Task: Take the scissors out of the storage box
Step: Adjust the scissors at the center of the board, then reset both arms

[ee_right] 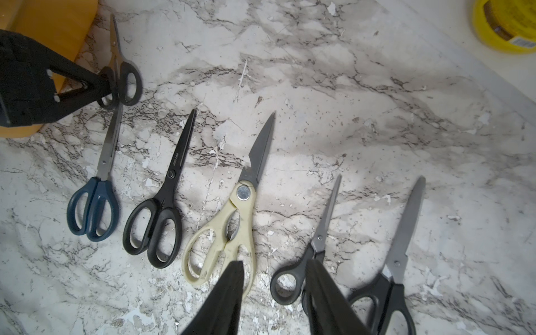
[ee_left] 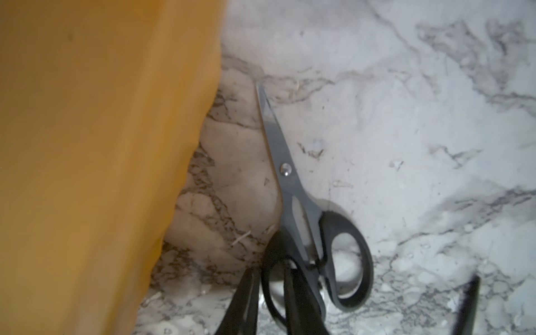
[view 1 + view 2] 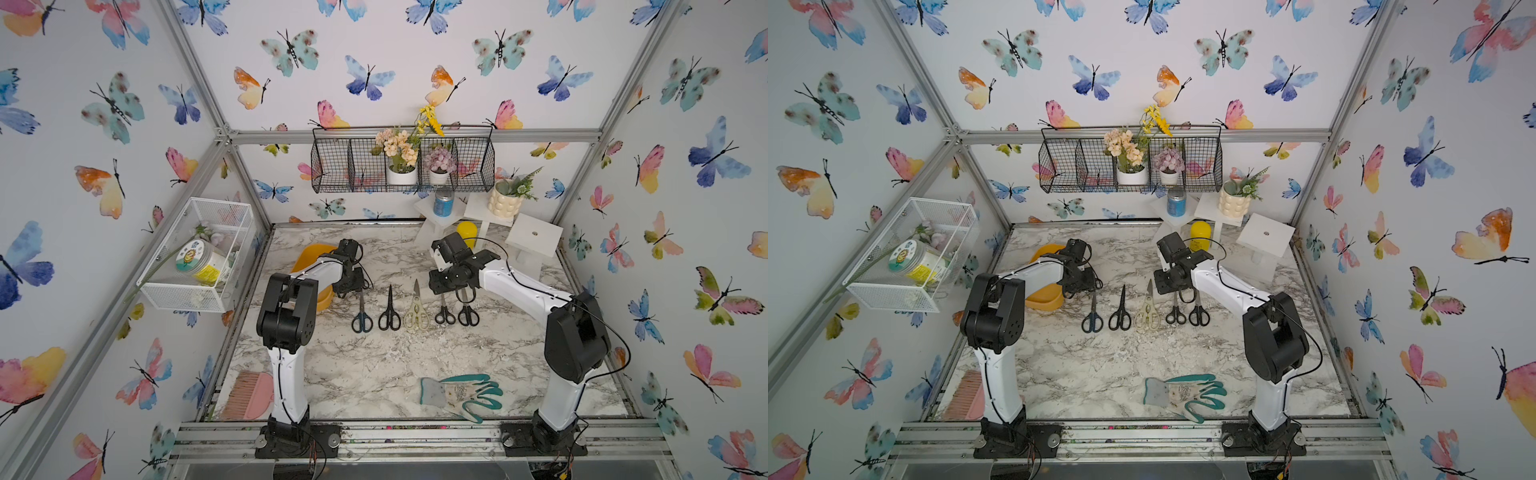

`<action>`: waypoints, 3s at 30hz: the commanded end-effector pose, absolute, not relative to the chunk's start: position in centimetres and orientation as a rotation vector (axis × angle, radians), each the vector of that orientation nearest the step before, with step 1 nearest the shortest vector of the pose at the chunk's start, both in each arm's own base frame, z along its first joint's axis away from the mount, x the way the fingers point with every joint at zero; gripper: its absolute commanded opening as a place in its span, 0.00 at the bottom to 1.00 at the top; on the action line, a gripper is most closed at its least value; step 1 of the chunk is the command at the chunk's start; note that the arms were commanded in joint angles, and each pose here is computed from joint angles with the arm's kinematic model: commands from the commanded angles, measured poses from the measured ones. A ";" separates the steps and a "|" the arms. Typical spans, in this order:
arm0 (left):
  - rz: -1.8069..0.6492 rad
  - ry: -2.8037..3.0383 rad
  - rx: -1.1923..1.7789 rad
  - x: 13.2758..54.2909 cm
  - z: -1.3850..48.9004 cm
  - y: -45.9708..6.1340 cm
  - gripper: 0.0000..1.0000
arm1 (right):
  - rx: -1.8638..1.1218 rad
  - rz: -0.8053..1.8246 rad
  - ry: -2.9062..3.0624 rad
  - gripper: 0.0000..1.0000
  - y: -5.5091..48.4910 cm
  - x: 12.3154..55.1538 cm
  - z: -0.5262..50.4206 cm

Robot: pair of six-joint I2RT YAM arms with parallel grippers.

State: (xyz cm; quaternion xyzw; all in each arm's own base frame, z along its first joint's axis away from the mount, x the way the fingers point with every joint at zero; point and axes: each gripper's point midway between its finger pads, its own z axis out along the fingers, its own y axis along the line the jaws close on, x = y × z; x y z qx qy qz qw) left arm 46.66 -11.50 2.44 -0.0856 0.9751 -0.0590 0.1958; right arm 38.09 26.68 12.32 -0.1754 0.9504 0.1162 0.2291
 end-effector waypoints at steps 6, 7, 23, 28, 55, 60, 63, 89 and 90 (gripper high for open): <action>-0.068 2.800 -0.335 45.7 -1.2 -8.5 0.03 | -0.468 0.293 2.612 0.41 26.1 37.7 12.8; -0.066 2.799 -0.341 45.6 -1.2 -8.1 0.01 | -0.469 0.293 2.614 0.41 26.1 37.8 12.7; -0.046 2.822 0.141 41.7 3.6 -6.7 0.00 | -0.483 0.346 2.602 0.41 27.3 38.3 13.1; -0.017 2.897 0.186 37.6 3.2 -5.9 0.00 | -0.500 0.361 2.609 0.41 27.5 38.2 13.0; 0.207 2.934 0.123 33.3 3.8 -3.7 0.18 | -0.530 0.416 2.603 0.45 28.1 37.5 13.6; 0.120 2.841 0.112 34.8 6.9 -4.8 0.21 | -0.524 0.414 2.593 0.55 27.8 37.3 13.8; 0.011 2.773 0.094 35.7 9.3 -6.0 0.24 | -0.512 0.402 2.574 0.61 27.5 37.4 14.3; 0.069 2.115 -0.145 37.5 18.3 -2.2 0.99 | 0.131 -0.098 2.091 0.99 2.6 39.5 17.7; 0.082 2.123 -0.156 37.3 17.6 -1.8 0.99 | 0.159 -0.096 2.085 0.99 1.2 39.5 17.0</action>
